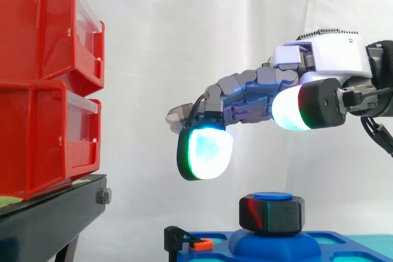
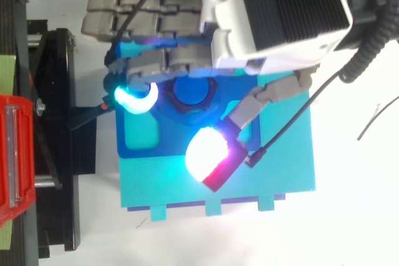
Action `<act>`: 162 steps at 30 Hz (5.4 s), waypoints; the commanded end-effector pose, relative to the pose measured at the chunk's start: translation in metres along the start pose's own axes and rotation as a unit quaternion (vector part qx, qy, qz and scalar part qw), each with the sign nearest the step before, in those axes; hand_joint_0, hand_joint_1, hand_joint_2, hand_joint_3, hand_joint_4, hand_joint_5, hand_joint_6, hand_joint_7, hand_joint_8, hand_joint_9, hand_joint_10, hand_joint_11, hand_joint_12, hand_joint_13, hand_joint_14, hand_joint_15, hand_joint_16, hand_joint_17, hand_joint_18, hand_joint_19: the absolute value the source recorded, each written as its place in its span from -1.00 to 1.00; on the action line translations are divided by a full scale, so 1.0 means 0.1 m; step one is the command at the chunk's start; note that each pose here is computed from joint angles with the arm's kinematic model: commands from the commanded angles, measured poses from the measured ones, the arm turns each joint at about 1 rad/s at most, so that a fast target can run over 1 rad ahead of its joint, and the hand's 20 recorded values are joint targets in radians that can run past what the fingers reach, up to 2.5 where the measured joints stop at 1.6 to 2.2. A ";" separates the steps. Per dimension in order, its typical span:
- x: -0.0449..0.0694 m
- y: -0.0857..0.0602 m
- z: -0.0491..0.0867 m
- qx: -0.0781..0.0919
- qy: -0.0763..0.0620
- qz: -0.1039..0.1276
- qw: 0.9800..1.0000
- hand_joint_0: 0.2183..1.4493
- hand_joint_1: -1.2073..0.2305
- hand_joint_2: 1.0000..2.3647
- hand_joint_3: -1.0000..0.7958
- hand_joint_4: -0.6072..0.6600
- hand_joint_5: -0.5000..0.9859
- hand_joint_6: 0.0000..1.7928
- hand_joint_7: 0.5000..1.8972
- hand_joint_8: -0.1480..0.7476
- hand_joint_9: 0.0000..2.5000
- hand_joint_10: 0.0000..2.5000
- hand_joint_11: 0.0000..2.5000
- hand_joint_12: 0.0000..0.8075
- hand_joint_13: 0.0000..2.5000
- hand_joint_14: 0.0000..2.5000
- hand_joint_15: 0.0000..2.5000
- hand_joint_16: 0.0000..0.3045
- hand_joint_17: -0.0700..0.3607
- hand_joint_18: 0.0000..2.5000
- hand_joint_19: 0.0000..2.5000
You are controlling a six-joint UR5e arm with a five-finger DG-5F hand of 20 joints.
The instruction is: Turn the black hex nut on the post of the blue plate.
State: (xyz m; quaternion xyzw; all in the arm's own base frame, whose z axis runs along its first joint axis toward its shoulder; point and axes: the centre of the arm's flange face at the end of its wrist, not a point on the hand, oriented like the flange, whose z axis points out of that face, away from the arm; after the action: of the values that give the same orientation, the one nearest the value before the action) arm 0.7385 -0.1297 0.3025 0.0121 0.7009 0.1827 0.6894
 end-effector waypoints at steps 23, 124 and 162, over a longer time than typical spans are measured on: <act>0.13 0.19 0.05 -0.011 0.018 -0.001 1.000 -0.59 0.24 -1.00 -0.44 0.27 -0.62 -0.44 -0.17 -0.16 -0.91 -1.00 -0.97 -0.10 -0.91 -1.00 -0.97 -0.63 -0.08 -1.00 -0.93; 0.23 -0.21 -0.18 -0.007 0.006 -0.021 1.000 -0.59 0.23 -1.00 -0.44 0.27 -0.62 -0.44 -0.18 -0.16 -0.91 -1.00 -0.97 -0.10 -0.91 -1.00 -0.97 -0.63 -0.08 -1.00 -0.93; 0.09 -0.64 -0.47 -0.022 0.004 -0.025 0.999 -0.59 0.22 -1.00 -0.44 0.27 -0.62 -0.44 -0.18 -0.16 -0.91 -1.00 -0.98 -0.11 -0.91 -1.00 -0.97 -0.63 -0.09 -1.00 -0.93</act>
State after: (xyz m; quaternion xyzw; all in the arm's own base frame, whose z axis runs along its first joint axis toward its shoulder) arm 0.7087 -0.1966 0.2761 -0.0205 0.6993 0.1797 0.6915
